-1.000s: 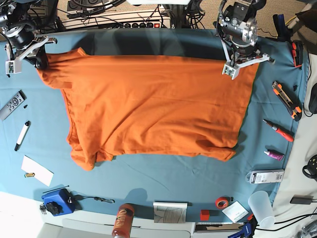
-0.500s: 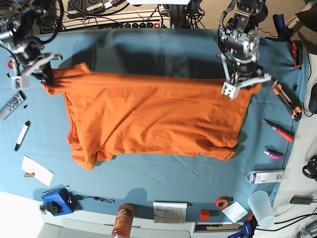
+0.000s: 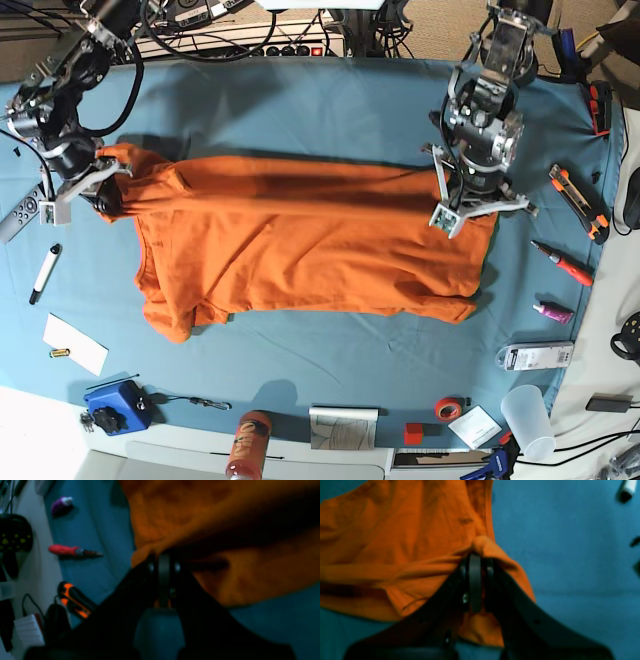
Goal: Layout the t-shirt on the table in an organized manner, then fold the t-shirt properly
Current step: 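Lower the shirt flat and release it with both grippers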
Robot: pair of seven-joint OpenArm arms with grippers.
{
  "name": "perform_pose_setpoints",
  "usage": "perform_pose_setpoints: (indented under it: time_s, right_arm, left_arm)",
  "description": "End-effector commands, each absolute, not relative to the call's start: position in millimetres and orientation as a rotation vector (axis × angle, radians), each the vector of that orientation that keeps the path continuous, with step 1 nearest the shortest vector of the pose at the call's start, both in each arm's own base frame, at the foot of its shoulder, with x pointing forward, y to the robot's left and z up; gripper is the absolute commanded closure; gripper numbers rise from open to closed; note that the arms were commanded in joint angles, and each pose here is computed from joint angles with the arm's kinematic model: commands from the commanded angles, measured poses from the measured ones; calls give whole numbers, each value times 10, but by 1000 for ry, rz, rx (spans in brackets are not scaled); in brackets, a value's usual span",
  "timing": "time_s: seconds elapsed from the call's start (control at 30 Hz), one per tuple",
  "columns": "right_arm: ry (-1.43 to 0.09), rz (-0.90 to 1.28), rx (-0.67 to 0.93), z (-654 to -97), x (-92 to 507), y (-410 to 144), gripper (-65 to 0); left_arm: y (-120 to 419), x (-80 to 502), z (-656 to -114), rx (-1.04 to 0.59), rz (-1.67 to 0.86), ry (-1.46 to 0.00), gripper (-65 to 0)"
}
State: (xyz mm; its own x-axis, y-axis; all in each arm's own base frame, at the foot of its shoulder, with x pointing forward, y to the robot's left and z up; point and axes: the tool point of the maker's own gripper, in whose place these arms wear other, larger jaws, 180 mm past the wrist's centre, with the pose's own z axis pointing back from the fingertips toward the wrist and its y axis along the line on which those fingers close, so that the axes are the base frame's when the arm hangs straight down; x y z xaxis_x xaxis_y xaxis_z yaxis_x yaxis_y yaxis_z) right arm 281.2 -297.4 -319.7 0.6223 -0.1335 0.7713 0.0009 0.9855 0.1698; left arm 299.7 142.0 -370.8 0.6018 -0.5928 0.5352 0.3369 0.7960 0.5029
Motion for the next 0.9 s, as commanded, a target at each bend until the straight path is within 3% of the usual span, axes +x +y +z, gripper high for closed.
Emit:
perform_pose_setpoints:
  time_s: [0.0, 0.4, 0.43, 0.53, 0.73, 0.87]
  right_arm:
    - [-963, -76, 160, -3042, 2936, -3021, 0]
    - [-950, -136, 272, -3307, 3215, -3029, 0]
    - [-959, -138, 283, -3288, 3224, -3018, -15]
    - [-984, -135, 312, -3203, 3243, -3019, -176]
    - [-1073, -90, 412, -2799, 3283, -3023, -188]
    - [-1151, -82, 370, -2494, 3213, -3153, -188]
  left_arm:
    - [1460, 3104, -3620, 397, -546, -785, 0]
    - [1461, 3345, -3721, 354, -514, -798, 0]
    - [1462, 3345, -3721, 354, -514, -798, -46]
    - [1494, 3348, -3707, 364, -490, -794, -247]
    - [1664, 3394, -3279, 435, -281, -873, -264]
    - [1576, 3357, -2889, 413, -255, -956, -264]
